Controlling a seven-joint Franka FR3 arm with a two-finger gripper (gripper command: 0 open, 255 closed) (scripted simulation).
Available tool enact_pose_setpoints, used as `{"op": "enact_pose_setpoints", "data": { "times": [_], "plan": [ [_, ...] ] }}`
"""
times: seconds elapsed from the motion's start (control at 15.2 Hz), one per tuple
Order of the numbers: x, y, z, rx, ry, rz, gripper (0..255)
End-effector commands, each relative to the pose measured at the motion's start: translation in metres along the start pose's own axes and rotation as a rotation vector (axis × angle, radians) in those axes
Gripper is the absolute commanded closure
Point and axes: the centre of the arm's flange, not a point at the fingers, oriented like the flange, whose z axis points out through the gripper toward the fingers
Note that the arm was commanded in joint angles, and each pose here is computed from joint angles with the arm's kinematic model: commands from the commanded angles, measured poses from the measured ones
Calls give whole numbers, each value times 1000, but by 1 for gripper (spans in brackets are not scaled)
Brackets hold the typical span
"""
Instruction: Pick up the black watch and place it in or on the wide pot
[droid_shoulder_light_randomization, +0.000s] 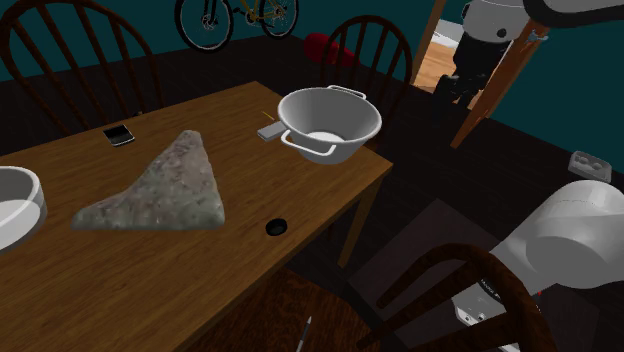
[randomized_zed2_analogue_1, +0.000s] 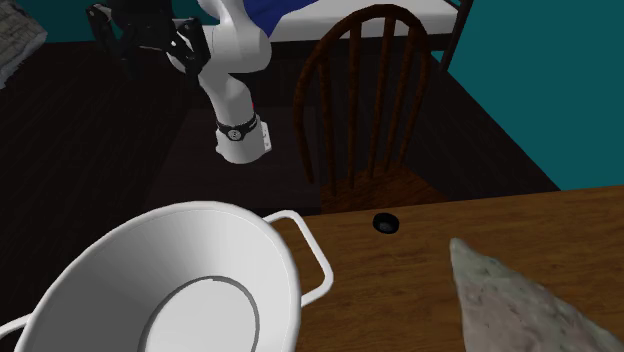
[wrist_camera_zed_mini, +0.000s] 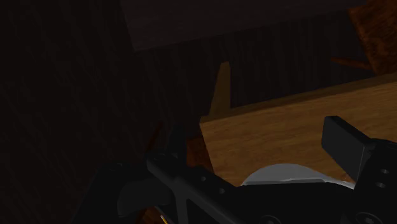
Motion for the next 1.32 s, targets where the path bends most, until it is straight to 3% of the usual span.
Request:
{"op": "enact_pose_setpoints", "data": {
  "times": [0.0,1.25],
  "plan": [
    [0,0,0,0,0,0,0],
    [47,-226,90,24,-28,10,0]
  ]
}}
